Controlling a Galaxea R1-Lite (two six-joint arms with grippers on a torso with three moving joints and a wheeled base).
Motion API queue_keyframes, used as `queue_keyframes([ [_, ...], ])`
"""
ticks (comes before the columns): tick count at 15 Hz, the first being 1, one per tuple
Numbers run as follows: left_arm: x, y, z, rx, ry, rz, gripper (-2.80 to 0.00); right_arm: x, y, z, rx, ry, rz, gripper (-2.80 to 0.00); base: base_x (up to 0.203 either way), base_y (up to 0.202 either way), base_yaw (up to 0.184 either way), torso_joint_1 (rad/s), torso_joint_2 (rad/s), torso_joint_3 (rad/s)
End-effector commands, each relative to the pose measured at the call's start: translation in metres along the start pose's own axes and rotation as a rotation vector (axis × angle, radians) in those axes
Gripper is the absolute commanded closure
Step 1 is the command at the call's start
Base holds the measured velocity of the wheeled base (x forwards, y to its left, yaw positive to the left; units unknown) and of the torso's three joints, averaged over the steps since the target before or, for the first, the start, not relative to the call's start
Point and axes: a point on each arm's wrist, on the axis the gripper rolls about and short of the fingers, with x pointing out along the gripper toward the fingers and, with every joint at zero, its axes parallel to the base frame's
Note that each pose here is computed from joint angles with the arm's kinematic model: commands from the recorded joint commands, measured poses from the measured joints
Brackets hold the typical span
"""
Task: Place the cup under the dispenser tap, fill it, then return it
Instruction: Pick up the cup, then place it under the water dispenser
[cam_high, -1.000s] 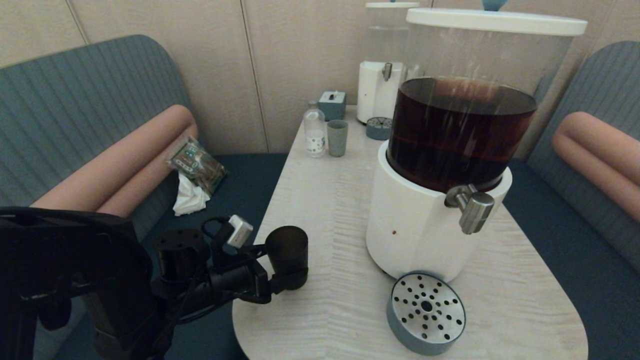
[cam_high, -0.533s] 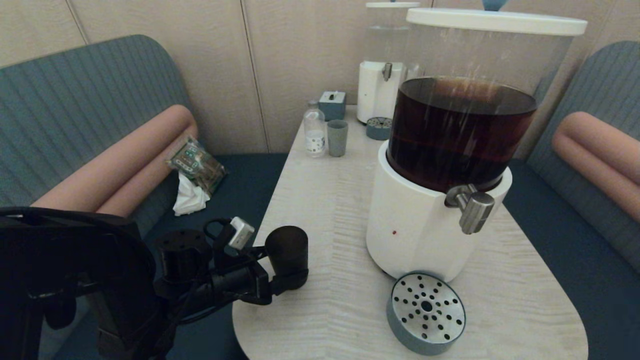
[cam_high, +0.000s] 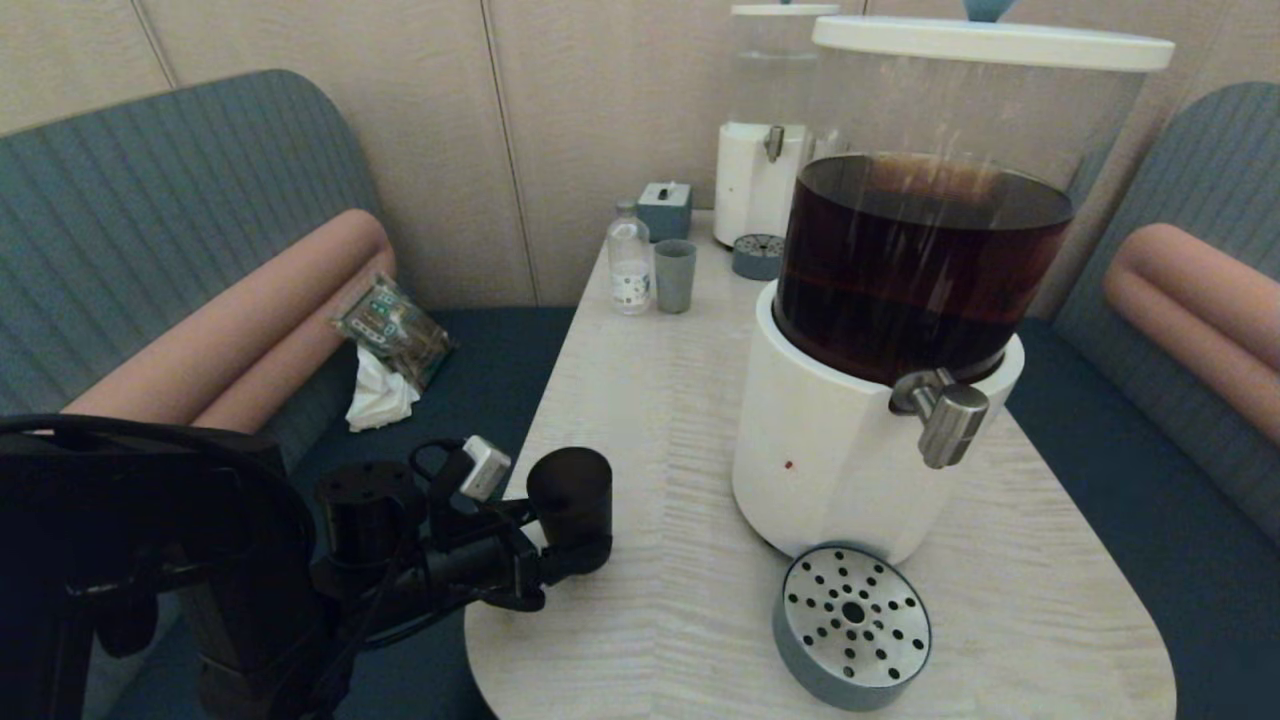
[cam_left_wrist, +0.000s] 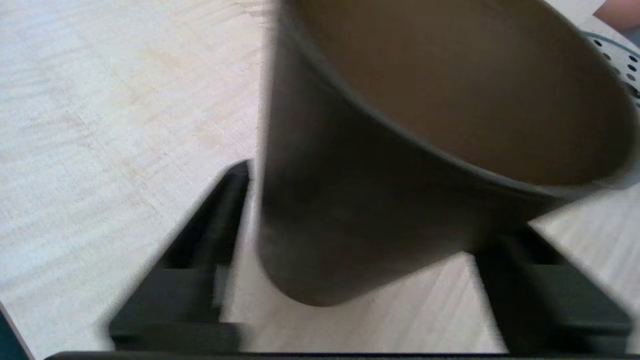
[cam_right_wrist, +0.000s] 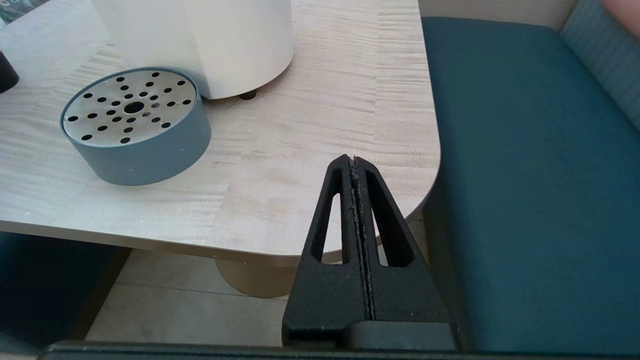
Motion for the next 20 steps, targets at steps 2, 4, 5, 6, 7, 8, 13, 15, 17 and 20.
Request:
queue_keyframes([
  [2,-0.002,-0.002,0.002,0.009,-0.008,-0.010,0.00,0.000,0.000,0.000,0.000,0.000,0.000,0.00,0.000,0.000,0.000,0.000,0.00,0.000],
  [4,0.000,0.000,0.001,0.052,-0.007,-0.015,0.00,0.000,0.000,0.000,0.000,0.000,0.000,0.00,0.000,0.000,0.000,0.000,0.00,0.000],
  [5,0.000,-0.001,0.000,0.056,-0.005,-0.015,0.00,0.000,0.000,0.000,0.001,0.000,0.002,0.00,0.000,0.000,0.000,0.000,0.00,0.000],
  [6,-0.001,-0.002,0.002,0.059,-0.008,-0.015,0.00,0.000,0.000,0.000,0.001,0.000,0.000,0.00,0.000,0.000,0.000,0.000,0.00,0.000],
  [7,-0.002,-0.003,0.004,0.062,-0.012,-0.016,0.00,0.000,0.000,0.000,0.001,0.000,0.000,0.00,0.000,0.000,0.000,0.000,0.00,0.000],
  [8,-0.005,-0.005,0.009,0.072,-0.025,-0.017,0.00,0.000,0.000,0.000,0.000,0.000,0.000,0.00,0.000,0.000,0.000,0.000,0.00,0.000],
  [13,-0.006,-0.033,0.035,0.123,-0.089,-0.094,0.00,0.000,0.000,0.000,0.001,0.000,0.000,0.00,0.000,0.000,0.000,0.000,0.00,0.000],
  [15,-0.003,-0.047,0.045,0.145,-0.122,-0.129,0.00,0.000,0.000,0.000,0.001,0.000,0.000,0.00,0.000,0.000,0.000,0.000,0.00,0.000],
  [17,0.003,-0.063,0.047,0.151,-0.126,-0.182,0.00,0.000,0.000,0.000,0.001,0.000,0.000,0.00,0.000,0.000,0.000,0.000,0.00,0.000],
  [20,0.015,-0.091,0.048,0.159,-0.132,-0.238,0.00,0.000,0.000,0.000,0.001,0.000,0.000,0.00,0.000,0.000,0.000,0.000,0.00,0.000],
])
